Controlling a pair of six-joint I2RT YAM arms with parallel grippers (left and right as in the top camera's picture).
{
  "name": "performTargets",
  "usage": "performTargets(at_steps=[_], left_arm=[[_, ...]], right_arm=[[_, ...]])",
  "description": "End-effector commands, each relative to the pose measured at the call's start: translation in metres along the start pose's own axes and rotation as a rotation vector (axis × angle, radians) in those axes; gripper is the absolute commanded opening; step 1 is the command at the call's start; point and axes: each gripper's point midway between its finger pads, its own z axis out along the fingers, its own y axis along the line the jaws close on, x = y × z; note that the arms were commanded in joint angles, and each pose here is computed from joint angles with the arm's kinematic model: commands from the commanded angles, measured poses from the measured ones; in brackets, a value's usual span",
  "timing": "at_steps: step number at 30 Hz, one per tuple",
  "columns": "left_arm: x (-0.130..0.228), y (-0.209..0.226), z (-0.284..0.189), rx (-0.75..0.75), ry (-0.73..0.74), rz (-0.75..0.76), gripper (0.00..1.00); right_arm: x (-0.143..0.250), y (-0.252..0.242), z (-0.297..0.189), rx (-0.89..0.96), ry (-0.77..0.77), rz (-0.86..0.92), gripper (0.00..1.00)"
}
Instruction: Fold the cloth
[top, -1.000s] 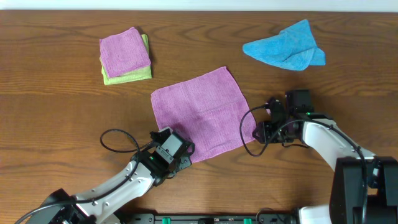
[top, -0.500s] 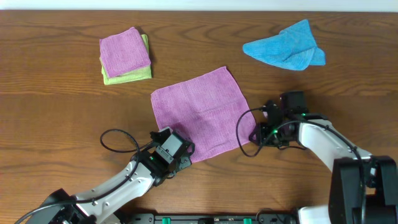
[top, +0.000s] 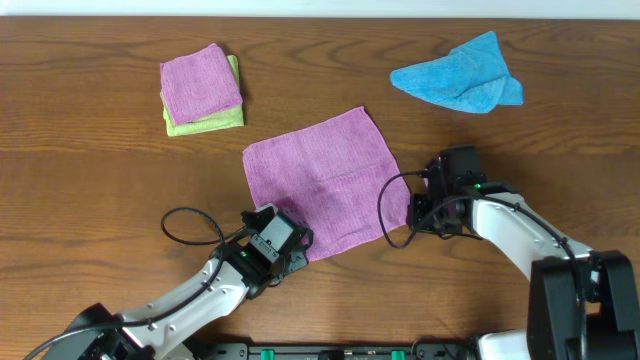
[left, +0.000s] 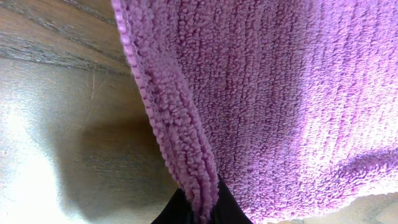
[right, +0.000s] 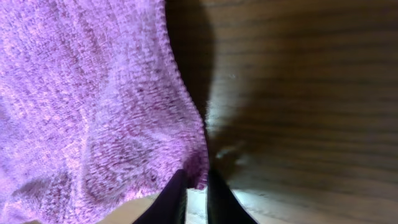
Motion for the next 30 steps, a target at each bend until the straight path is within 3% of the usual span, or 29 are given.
performTargets(at_steps=[1, 2, 9, 20, 30], left_arm=[[0.004, 0.011, 0.004, -0.036, 0.005, 0.009, 0.1], [0.004, 0.011, 0.004, -0.035, 0.005, 0.009, 0.1], [0.007, 0.001, 0.004, 0.005, 0.029, 0.009, 0.06], [0.039, -0.053, -0.022, 0.223, 0.272, 0.034, 0.06], [0.079, -0.031, -0.034, 0.164, 0.493, 0.033, 0.06]], right_arm=[[0.009, -0.024, 0.008, 0.117, 0.009, 0.042, 0.06], [0.007, -0.023, 0.009, 0.114, 0.002, 0.04, 0.02], [0.0, -0.018, 0.009, 0.091, -0.023, 0.01, 0.02], [0.019, -0.018, -0.04, 0.135, -0.016, 0.046, 0.02], [0.052, -0.02, -0.072, 0.16, 0.019, 0.166, 0.02]])
